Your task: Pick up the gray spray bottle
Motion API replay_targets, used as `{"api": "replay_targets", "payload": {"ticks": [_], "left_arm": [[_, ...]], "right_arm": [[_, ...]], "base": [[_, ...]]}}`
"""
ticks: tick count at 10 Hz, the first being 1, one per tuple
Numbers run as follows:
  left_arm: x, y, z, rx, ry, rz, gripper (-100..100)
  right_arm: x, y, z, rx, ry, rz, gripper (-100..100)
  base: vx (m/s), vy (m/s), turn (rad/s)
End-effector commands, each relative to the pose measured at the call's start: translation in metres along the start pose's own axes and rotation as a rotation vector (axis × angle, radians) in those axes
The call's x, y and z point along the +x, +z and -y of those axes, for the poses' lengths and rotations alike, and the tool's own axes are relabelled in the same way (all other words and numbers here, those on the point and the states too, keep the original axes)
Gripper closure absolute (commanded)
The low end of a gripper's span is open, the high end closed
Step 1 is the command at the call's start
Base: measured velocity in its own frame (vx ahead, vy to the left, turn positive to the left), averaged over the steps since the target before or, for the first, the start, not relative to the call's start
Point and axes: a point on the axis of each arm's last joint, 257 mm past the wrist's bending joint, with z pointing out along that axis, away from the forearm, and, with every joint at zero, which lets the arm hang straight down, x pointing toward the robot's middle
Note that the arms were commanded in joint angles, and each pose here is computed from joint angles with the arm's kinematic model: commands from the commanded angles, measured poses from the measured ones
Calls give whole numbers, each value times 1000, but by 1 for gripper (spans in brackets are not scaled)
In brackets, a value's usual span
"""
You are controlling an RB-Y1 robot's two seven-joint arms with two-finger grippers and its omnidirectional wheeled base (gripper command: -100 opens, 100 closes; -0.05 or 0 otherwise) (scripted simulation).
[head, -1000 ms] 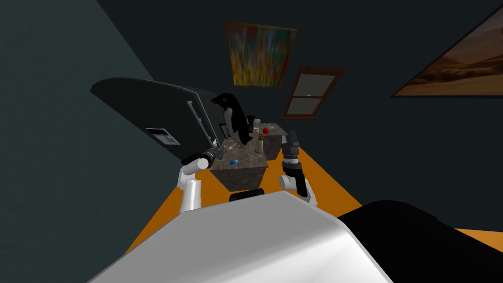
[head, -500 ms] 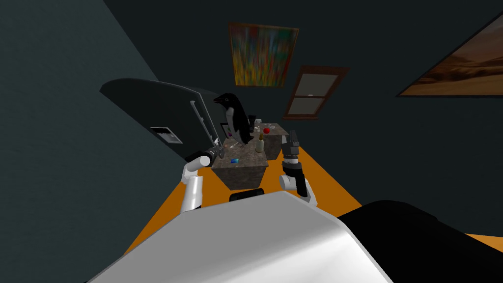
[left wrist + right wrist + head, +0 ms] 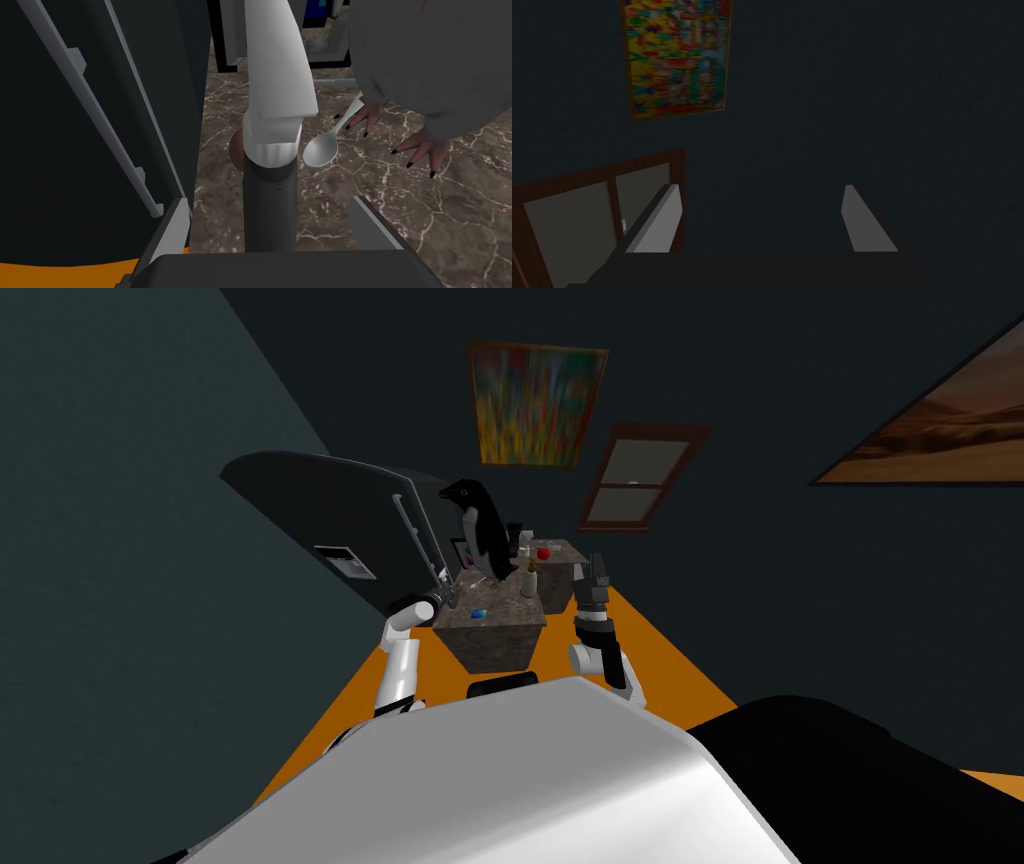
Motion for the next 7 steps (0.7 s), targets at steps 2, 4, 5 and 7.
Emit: {"api": "replay_targets", "payload": {"ticks": [2,4,5,7], "left_arm": [[20,15,-5,-14,9,-22,-100],[-5,22,-7,-23,-4,27,-100],[26,27,1,-7,20,-39,-100],[34,40,-10,-29,18,-33,-100]], "right_arm": [[0,0,0,0,0,0,0],[0,0,0,0,0,0,0],[0,0,0,0,0,0,0],[0,0,0,0,0,0,0]], "base": [[-57,-7,22],[0,-1,-4],[-40,-5,146],[-50,-2,18]]}}
